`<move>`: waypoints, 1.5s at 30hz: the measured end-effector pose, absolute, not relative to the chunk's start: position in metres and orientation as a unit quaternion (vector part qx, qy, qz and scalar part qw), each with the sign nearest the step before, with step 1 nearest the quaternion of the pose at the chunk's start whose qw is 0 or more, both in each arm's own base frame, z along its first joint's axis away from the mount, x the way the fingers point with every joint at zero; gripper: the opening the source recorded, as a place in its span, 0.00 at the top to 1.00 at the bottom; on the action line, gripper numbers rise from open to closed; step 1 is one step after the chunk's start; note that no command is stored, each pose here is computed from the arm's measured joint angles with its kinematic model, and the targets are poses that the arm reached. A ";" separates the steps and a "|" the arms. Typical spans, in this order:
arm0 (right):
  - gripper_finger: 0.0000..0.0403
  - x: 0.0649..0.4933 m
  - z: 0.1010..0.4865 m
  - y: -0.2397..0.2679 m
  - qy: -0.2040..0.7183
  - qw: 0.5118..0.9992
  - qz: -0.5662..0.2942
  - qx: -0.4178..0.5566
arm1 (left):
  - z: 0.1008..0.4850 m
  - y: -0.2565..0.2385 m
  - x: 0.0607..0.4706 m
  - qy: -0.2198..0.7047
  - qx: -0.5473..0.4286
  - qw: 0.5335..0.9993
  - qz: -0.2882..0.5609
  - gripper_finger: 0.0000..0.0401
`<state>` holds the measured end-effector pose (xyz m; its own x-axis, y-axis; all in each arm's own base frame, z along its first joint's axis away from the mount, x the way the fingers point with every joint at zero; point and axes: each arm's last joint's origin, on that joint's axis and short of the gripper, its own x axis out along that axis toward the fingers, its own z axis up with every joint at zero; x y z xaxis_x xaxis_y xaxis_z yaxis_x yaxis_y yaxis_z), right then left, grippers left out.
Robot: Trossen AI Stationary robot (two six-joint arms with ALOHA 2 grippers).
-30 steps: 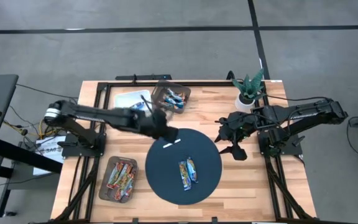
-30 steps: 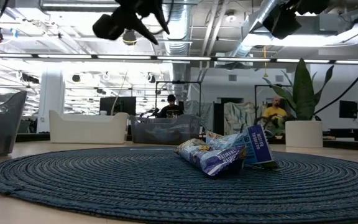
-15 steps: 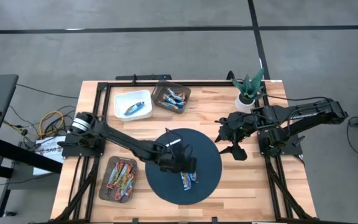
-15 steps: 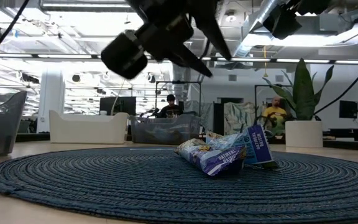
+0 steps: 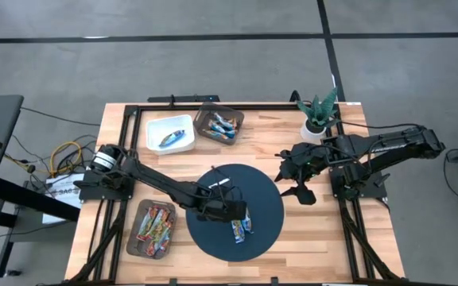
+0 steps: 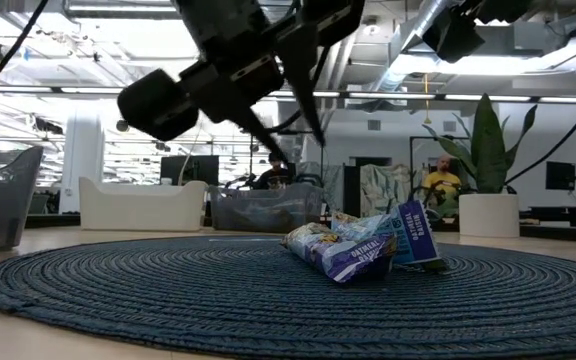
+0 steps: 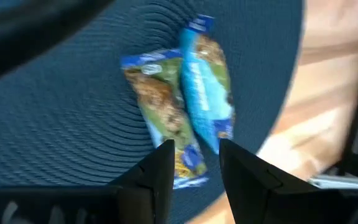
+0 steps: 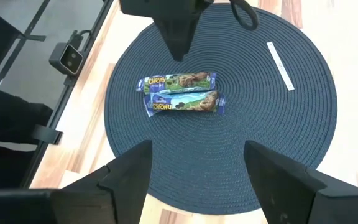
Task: Pick and place Granola Bars by type
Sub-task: Put the blue granola bar into the white bin
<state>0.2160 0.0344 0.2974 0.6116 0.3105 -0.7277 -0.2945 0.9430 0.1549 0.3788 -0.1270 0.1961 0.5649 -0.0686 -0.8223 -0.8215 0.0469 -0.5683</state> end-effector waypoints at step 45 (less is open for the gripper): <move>0.38 0.228 0.276 0.032 0.478 0.873 0.081 0.062 | 0.269 -0.115 0.380 0.226 -0.448 0.833 0.233 0.70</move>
<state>0.2280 0.0318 0.2756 0.5309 0.2003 -0.8234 -0.0818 0.9792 0.1855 0.3803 -0.1152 0.2692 0.7893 0.1857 -0.5853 -0.5909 0.4890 -0.6417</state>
